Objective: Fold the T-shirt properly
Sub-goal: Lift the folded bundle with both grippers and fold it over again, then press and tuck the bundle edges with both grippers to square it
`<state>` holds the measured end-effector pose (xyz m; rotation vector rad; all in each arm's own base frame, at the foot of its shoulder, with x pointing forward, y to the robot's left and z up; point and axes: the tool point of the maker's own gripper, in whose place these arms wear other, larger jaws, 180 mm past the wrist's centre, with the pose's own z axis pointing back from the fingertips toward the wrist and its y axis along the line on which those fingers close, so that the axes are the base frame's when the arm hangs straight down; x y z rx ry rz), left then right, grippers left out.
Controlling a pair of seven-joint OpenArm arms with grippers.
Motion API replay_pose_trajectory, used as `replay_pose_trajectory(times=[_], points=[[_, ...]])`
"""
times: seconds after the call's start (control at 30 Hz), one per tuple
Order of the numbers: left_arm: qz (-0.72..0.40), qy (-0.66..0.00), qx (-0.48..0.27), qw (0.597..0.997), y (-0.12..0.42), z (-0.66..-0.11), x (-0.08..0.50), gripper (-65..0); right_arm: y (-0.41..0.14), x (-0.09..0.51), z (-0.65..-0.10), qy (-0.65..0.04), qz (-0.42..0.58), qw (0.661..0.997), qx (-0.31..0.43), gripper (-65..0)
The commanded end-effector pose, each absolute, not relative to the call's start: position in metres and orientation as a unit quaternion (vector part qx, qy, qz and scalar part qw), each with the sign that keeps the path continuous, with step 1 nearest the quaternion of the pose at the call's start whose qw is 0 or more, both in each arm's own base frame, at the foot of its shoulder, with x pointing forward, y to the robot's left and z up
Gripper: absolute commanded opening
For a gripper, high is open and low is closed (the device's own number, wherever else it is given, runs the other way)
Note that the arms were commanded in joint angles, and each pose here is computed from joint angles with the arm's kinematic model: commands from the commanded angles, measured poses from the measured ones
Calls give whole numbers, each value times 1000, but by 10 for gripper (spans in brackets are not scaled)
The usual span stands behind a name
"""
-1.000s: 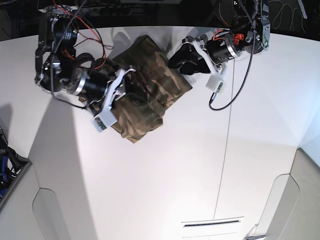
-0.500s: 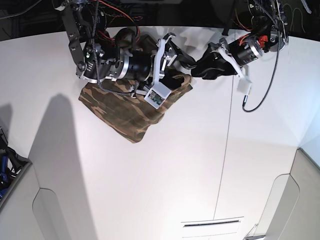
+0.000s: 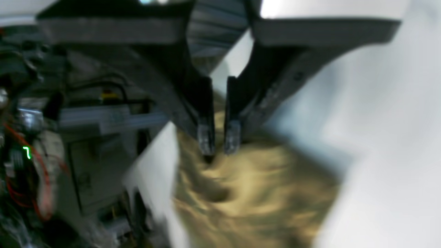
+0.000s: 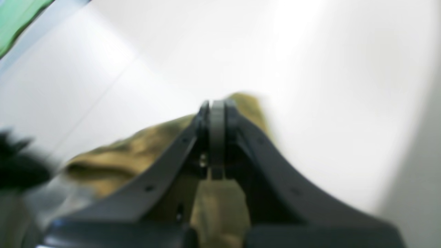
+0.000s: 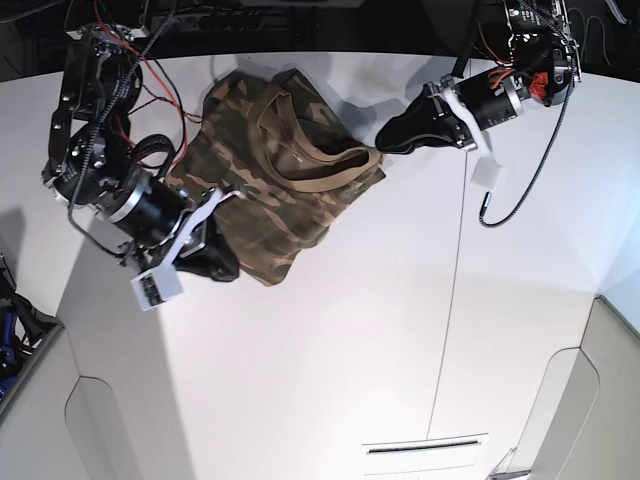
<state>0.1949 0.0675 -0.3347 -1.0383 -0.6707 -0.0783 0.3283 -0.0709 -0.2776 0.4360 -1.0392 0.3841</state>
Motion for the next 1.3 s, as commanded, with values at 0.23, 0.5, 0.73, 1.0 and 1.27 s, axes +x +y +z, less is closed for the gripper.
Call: replay_pose_trajectory(times=[0.23, 0.5, 0.73, 1.0, 1.27], points=[[-203, -345, -502, 767, -19, -282, 179, -594, -90, 372, -269, -527, 129, 810, 224, -650], [-261, -321, -470, 780, -65, -322, 159, -594, -50, 401, -312, -454, 154, 831, 282, -650], [-245, -280, -460, 806, -60, -359, 152, -594, -5, 386, -355, -382, 227, 850, 283, -650], [-186, -308, -407, 840, -9, -372, 183, -594, -17, 381, -370, -365, 245, 862, 252, -650], [-145, -310, -363, 867, 31, -391, 195, -594, -44, 380, -376, -353, 244, 873, 232, -650]])
